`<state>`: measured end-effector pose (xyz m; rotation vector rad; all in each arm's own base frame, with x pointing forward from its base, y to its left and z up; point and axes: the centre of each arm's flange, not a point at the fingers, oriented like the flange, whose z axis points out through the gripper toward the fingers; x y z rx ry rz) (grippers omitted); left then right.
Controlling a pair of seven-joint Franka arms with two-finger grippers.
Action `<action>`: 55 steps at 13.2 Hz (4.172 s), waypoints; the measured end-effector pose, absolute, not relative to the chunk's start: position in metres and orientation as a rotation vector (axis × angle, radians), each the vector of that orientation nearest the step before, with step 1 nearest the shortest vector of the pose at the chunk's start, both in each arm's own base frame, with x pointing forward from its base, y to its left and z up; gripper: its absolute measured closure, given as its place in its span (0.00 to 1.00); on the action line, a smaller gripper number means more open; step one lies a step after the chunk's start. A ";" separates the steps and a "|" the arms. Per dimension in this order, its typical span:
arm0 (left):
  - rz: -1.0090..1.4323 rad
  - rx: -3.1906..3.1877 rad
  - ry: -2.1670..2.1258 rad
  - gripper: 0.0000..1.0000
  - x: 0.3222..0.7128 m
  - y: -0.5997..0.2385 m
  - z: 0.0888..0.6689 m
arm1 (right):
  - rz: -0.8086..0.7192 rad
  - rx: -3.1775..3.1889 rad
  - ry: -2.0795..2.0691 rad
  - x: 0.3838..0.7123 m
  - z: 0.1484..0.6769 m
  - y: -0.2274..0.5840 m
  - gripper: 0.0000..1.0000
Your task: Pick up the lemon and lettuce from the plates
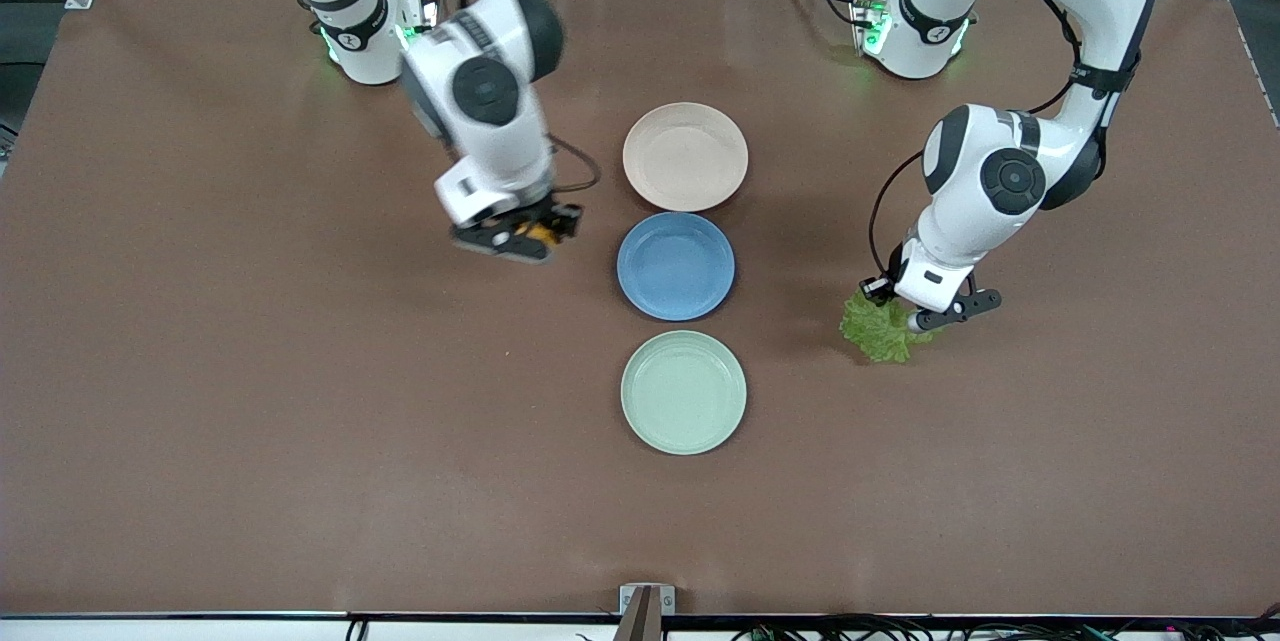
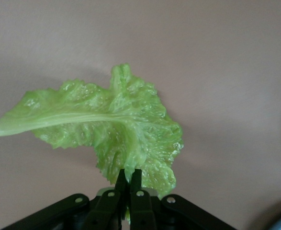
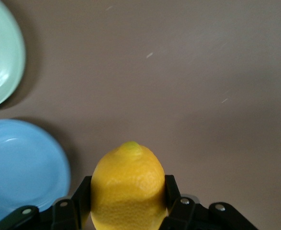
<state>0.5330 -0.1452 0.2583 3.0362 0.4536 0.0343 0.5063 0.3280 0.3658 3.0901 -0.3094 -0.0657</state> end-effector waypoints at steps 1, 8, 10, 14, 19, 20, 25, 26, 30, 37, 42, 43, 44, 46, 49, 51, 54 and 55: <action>0.024 3.045 0.427 0.95 0.527 -0.137 0.250 | -0.080 3.097 -0.255 0.519 0.364 0.283 0.36; -0.029 3.077 0.304 0.95 0.501 -0.083 0.212 | -0.047 3.140 -0.086 0.524 0.316 0.083 0.36; -0.044 3.083 0.245 0.95 0.500 -0.076 0.207 | 0.012 3.147 -0.061 0.520 0.302 0.073 0.36; -0.039 3.086 0.187 0.84 0.502 -0.068 0.206 | 0.017 3.143 -0.037 0.515 0.257 0.042 0.36; -0.061 3.085 0.176 0.30 0.517 -0.072 0.221 | 0.047 3.144 -0.018 0.503 0.216 0.046 0.36; -0.096 3.086 0.172 0.19 0.523 -0.073 0.232 | 0.053 3.144 -0.017 0.502 0.214 0.046 0.36; -0.235 3.096 0.143 0.00 0.541 -0.078 0.357 | 0.057 3.143 -0.016 0.501 0.199 0.046 0.36; -0.232 3.098 0.138 0.00 0.537 -0.078 0.388 | 0.061 3.143 -0.016 0.501 0.198 0.046 0.36; -0.165 3.102 0.169 0.00 0.518 -0.061 0.496 | 0.063 3.143 -0.015 0.501 0.197 0.046 0.29; -0.074 3.091 0.158 0.00 0.522 -0.013 0.600 | -0.163 3.132 0.027 0.556 0.284 0.053 0.00; 0.031 3.124 0.131 0.00 0.524 -0.017 0.642 | -0.321 3.126 0.088 0.595 0.418 0.031 0.00; 0.039 3.124 0.126 0.00 0.528 -0.018 0.644 | -0.342 3.127 0.093 0.598 0.434 0.020 0.00; 0.048 3.122 0.122 0.00 0.532 -0.019 0.646 | -0.347 3.124 0.103 0.600 0.452 0.009 0.00; 0.069 3.118 0.118 0.00 0.542 -0.020 0.651 | -0.333 3.100 0.113 0.604 0.490 -0.012 0.00; 0.072 3.116 0.118 0.00 0.549 -0.019 0.651 | -0.310 3.102 0.075 0.605 0.525 -0.028 0.00; 0.060 3.116 0.121 0.00 0.551 -0.018 0.648 | -0.299 3.099 0.074 0.606 0.535 -0.029 0.00; 0.039 3.115 0.129 0.00 0.555 -0.015 0.641 | -0.311 3.095 0.070 0.605 0.549 -0.030 0.00; 0.038 3.115 0.131 0.00 0.556 -0.014 0.640 | -0.305 3.096 0.070 0.606 0.551 -0.030 0.00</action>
